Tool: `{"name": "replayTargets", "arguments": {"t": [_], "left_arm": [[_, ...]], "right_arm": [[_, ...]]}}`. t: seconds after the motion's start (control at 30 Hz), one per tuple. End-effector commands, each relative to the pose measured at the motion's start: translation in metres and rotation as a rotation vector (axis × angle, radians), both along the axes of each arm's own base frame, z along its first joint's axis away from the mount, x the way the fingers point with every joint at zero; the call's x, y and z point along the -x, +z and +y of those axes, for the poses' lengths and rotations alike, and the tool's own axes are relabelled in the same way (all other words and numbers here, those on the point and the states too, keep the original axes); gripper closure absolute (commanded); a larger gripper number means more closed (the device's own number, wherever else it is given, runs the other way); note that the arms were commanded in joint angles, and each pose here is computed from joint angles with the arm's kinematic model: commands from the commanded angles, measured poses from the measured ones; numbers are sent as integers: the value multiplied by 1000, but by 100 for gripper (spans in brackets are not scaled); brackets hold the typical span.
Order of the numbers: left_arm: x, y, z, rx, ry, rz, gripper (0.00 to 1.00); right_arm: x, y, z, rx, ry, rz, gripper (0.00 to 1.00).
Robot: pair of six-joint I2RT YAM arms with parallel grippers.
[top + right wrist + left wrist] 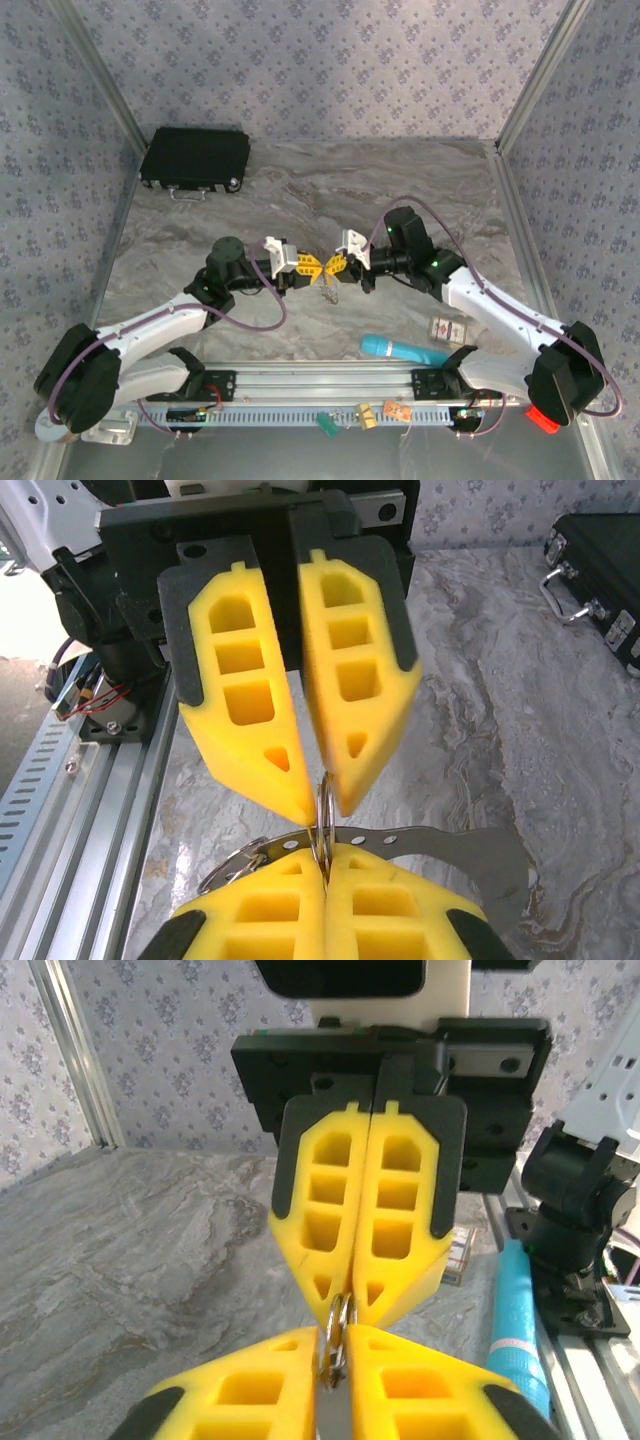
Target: Put the keys on the keyring
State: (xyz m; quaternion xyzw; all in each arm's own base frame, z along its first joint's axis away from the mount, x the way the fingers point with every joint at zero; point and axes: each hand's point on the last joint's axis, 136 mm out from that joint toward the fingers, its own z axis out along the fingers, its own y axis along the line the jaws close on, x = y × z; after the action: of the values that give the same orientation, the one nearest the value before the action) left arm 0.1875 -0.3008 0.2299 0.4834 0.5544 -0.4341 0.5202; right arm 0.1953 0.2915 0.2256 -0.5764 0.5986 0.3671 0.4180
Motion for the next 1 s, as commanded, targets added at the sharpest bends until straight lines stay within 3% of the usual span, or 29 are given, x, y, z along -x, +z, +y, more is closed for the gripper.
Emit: {"name": "replayTargets", "arguments": {"t": [0.0, 0.17, 0.37, 0.63, 0.9, 0.97], "left_arm": [[-4, 2, 4, -57, 31, -44, 78], [-8, -13, 9, -186, 56, -47, 77], [-4, -6, 2, -167, 5, -56, 76], [3, -3, -7, -153, -65, -59, 80], [5, -4, -6, -161, -73, -66, 100], [5, -2, -6, -147, -72, -69, 100]], "right_arm": [[-3, 8, -4, 65, -10, -45, 100], [-5, -6, -14, 257, -28, -87, 100], [-5, -10, -12, 393, -9, -137, 100], [-2, -7, 2, 430, 44, -167, 100], [-3, 13, 3, 347, 14, -178, 100], [-6, 12, -3, 306, -26, -158, 82]]}}
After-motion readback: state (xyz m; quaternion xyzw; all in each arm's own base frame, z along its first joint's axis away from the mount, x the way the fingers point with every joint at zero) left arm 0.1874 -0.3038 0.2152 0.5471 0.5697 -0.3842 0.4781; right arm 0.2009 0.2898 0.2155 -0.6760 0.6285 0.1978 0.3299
